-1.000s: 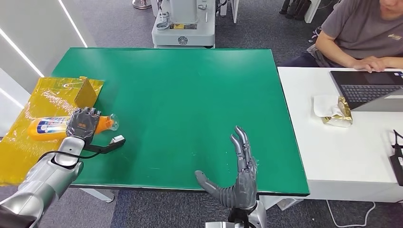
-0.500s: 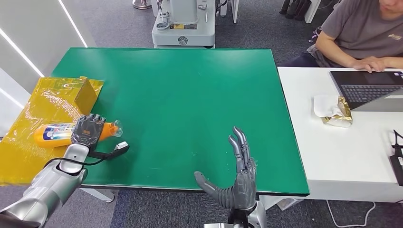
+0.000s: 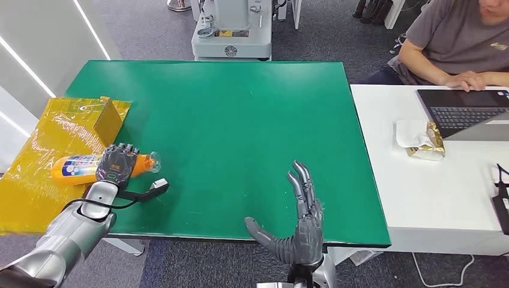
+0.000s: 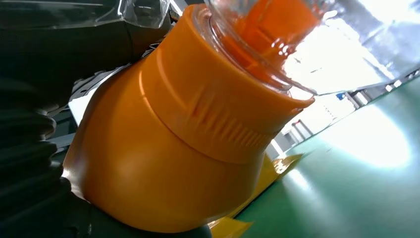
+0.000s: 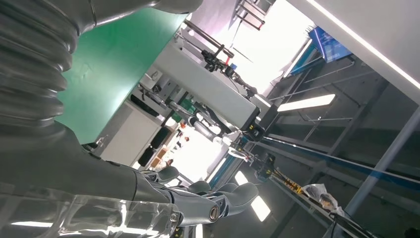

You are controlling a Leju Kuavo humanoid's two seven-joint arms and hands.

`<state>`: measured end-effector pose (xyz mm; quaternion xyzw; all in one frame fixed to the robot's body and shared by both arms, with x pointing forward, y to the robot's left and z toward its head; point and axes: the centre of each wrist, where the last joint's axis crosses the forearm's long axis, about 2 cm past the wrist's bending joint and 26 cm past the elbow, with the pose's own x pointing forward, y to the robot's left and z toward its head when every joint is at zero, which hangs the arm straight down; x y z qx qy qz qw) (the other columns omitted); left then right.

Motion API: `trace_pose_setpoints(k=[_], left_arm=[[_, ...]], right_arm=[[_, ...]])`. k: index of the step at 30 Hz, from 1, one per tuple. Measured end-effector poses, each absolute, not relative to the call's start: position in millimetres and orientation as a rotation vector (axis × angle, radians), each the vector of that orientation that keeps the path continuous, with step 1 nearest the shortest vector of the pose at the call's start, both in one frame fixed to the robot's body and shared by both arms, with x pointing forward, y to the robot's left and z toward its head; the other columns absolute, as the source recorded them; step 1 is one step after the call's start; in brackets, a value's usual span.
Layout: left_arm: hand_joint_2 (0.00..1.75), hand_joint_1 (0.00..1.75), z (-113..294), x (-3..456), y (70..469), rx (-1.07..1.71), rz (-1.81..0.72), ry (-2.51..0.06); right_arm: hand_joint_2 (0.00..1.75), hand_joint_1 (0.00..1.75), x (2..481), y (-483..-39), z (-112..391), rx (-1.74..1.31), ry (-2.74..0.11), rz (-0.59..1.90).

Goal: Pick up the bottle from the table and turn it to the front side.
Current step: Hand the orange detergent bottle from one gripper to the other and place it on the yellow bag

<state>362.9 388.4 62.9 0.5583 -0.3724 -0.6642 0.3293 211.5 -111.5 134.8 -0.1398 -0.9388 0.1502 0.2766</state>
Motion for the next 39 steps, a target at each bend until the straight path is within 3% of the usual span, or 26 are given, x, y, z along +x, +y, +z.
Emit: trace_pose_setpoints(k=[4, 8, 13, 23, 34, 39], left_arm=[[1.75, 1.75, 62.9, 363.0, 387.3, 1.463, -1.736, -0.983], [1.75, 0.0, 60.7, 362.5, 383.6, 1.444, -1.738, -0.958], [1.75, 0.0, 56.7, 359.9, 386.1, 1.392, -1.755, -0.846], [1.75, 0.0, 54.0, 356.4, 388.7, 1.385, -1.75, -0.857], [1.75, 0.0, 51.8, 348.8, 382.0, 1.523, -1.554, -1.063], [1.75, 0.0, 73.7, 352.6, 366.7, 1.531, -1.428, -1.328]], right_arm=[[1.75, 0.0, 211.5, -111.5, 134.4, -0.374, -2.52, 0.404], [1.75, 0.0, 211.2, -111.1, 132.6, -0.361, -2.513, 0.402], [1.75, 0.0, 210.5, -110.6, 131.6, -0.348, -2.509, 0.397], [1.75, 0.0, 210.4, -110.2, 130.1, -0.338, -2.502, 0.396], [1.75, 0.0, 210.3, -110.5, 129.7, -0.338, -2.499, 0.393], [1.75, 0.0, 210.3, -110.5, 128.5, -0.328, -2.487, 0.376]])
